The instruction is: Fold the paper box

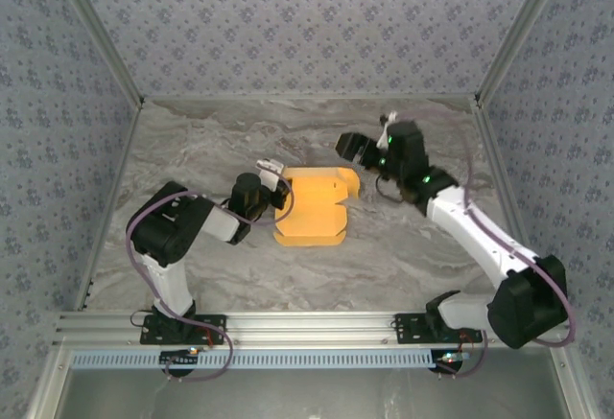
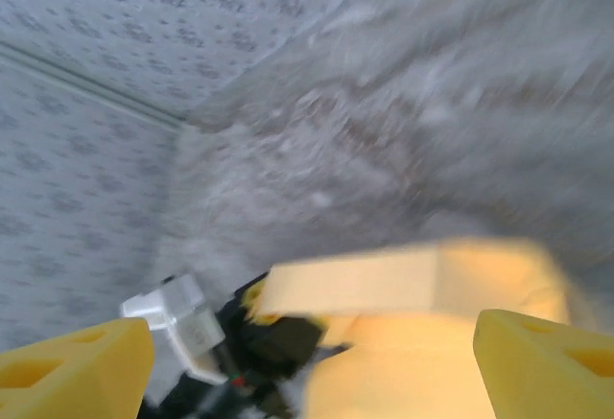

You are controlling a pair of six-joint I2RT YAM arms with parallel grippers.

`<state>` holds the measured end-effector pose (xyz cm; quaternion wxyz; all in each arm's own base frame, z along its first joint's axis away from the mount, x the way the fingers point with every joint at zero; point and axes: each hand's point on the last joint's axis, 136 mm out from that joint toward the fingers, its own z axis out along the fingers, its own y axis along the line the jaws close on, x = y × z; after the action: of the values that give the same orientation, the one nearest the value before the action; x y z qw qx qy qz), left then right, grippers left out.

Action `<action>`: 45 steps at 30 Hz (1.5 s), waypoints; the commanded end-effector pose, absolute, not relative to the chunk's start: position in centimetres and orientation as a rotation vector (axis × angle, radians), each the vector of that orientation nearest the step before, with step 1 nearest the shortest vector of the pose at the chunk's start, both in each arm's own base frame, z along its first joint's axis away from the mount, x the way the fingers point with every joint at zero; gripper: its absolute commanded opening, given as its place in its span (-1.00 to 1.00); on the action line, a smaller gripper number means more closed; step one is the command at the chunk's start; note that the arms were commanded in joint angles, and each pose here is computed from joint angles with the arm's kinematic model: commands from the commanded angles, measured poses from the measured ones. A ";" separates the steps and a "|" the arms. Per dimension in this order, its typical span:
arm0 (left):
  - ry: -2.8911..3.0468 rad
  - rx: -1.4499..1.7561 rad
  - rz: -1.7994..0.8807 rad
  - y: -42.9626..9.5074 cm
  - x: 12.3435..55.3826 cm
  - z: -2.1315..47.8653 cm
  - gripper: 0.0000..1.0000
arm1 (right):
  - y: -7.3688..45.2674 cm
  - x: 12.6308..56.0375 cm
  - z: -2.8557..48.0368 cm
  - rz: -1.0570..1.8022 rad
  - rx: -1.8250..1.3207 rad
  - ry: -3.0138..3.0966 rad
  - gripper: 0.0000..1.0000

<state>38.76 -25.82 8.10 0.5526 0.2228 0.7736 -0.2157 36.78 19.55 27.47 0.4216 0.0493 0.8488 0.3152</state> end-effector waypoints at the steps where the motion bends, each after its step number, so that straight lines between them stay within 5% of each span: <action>1: 1.782 0.713 -0.589 -27.6 36.7 8.2 -0.81 | 16.1 35.1 24.9 0.324 -0.339 2.372 0.78; 18: 1.686 0.801 -0.611 -28.5 34.3 6.7 -0.72 | 26.7 34.3 14.2 0.523 -0.959 2.571 0.66; 29: 1.696 0.762 -0.544 -27.7 34.2 6.2 -0.46 | 28.6 35.1 12.0 0.560 -0.959 2.627 0.59; 36: 1.704 0.716 -0.504 -26.7 33.8 6.7 -0.25 | 28.8 35.0 10.7 0.571 -0.954 2.656 0.37; 45: 1.736 0.512 -0.473 -24.0 33.7 7.7 -0.24 | 28.7 34.8 10.4 0.580 -0.870 2.693 0.19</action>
<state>32.98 -24.78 5.32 0.5595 0.2666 0.7578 -0.2040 35.27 29.13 11.50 0.1474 -0.3175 0.9135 0.2074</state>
